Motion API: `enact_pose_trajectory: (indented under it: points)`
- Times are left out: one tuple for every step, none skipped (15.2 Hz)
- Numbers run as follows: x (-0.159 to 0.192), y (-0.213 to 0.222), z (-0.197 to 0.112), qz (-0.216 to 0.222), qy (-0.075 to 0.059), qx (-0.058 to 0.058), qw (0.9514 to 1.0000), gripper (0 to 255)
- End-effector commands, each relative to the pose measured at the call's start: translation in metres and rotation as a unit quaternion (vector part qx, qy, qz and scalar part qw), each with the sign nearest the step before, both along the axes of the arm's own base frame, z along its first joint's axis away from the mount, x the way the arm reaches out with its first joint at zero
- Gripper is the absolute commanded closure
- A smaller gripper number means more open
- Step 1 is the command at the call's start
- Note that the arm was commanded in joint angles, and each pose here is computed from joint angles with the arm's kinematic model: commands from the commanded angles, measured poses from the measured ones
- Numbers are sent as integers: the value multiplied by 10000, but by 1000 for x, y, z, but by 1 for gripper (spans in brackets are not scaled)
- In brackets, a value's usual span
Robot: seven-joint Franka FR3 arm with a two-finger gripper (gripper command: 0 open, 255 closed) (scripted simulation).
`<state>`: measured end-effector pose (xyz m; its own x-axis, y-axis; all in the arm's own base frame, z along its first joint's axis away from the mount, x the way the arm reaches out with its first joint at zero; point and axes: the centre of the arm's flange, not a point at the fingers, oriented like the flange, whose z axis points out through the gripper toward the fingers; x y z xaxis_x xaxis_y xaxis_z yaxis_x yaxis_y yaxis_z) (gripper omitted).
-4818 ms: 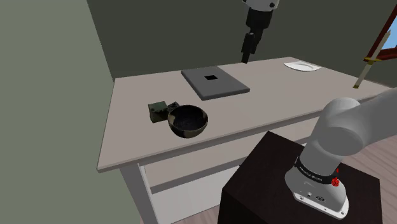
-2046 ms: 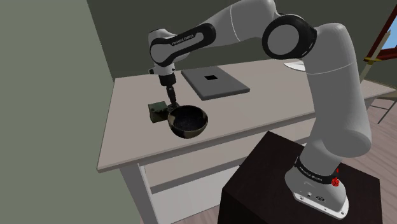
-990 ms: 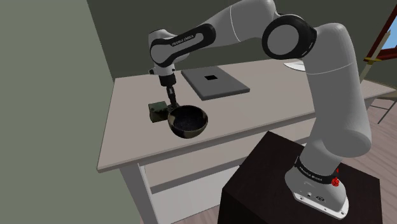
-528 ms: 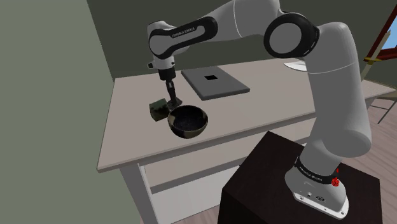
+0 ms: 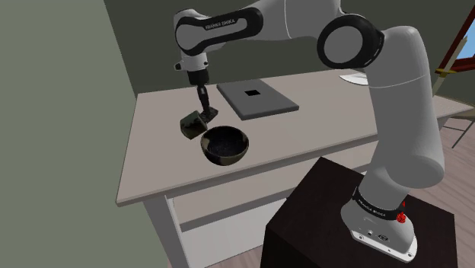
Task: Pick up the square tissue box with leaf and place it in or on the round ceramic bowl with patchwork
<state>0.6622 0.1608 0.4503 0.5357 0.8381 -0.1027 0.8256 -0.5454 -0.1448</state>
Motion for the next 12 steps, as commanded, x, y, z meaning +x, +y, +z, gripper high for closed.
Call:
enact_pose_trajectory:
  points:
    - [0, 1, 11, 1, -2, 1, 10000, 255]
    - [0, 1, 16, 1, -2, 1, 10000, 255]
    - [0, 1, 21, 1, -2, 1, 10000, 255]
    - [0, 1, 27, 1, -2, 1, 10000, 255]
    - [0, 1, 32, 1, -2, 1, 10000, 255]
    - [0, 1, 37, 1, -2, 1, 10000, 255]
    - [0, 1, 42, 1, -2, 1, 10000, 255]
    - [0, 1, 48, 1, -2, 1, 10000, 255]
    - [0, 1, 53, 1, -2, 1, 10000, 255]
    - [0, 1, 58, 1, -2, 1, 10000, 255]
    - [0, 1, 64, 1, -2, 1, 10000, 255]
    - [0, 1, 69, 1, -2, 1, 10000, 255]
